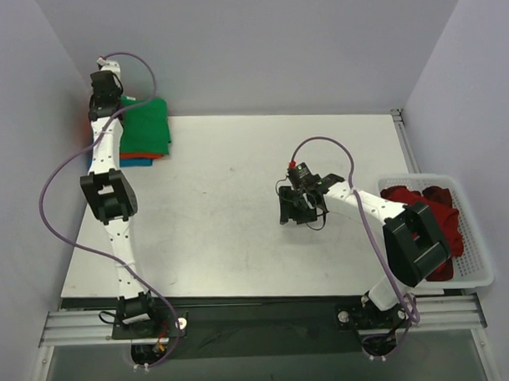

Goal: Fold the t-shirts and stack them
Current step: Put the neatly folded tshirt into the corner of the board with the left arm

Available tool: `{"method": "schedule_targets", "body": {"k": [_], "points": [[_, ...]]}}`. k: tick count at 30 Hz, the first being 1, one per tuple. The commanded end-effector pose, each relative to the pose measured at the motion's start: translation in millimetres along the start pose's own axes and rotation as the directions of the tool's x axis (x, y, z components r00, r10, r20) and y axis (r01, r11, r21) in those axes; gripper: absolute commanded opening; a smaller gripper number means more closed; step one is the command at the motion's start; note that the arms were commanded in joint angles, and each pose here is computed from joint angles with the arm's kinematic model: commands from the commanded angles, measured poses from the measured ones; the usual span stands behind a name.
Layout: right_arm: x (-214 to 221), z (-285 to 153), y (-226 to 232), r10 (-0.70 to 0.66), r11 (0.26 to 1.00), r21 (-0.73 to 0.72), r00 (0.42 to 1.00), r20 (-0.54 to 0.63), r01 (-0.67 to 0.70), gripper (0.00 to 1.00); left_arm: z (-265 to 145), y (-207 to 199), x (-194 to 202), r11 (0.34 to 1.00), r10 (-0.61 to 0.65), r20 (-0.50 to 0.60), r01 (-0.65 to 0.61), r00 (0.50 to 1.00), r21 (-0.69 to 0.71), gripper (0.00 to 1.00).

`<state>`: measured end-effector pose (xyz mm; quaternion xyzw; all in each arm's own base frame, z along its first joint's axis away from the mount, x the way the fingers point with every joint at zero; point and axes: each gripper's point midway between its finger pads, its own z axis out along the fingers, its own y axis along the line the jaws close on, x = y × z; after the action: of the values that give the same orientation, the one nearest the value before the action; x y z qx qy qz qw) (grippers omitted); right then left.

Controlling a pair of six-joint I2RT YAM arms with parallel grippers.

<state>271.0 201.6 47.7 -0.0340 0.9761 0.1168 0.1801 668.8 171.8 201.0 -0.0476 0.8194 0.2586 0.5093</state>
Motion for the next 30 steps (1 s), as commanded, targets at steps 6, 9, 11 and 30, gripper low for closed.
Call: {"method": "schedule_targets", "body": {"k": [6,9,11,30], "points": [[-7.6,-10.9,4.3,-0.025,1.0,-0.002,0.999,0.025,0.025,0.52,0.6,17.3,-20.5,0.971,-0.234,0.071,0.237,0.97,-0.041,0.97],[-13.3,-18.1,4.3,-0.023,1.0,0.002,0.998,0.059,0.023,0.53,-20.2,5.2,-38.6,0.957,-0.288,0.106,0.291,0.952,-0.011,0.97],[-16.9,-24.0,4.5,-0.017,1.0,-0.001,0.996,0.085,0.017,0.53,-45.5,-17.0,-42.3,0.958,-0.286,0.109,0.286,0.952,0.011,0.97],[-45.5,-97.7,-4.7,0.037,0.999,-0.05,0.923,0.383,-0.019,0.66,-379.9,-238.2,20.8,0.798,-0.362,-0.127,0.378,0.923,0.47,0.97]]}}
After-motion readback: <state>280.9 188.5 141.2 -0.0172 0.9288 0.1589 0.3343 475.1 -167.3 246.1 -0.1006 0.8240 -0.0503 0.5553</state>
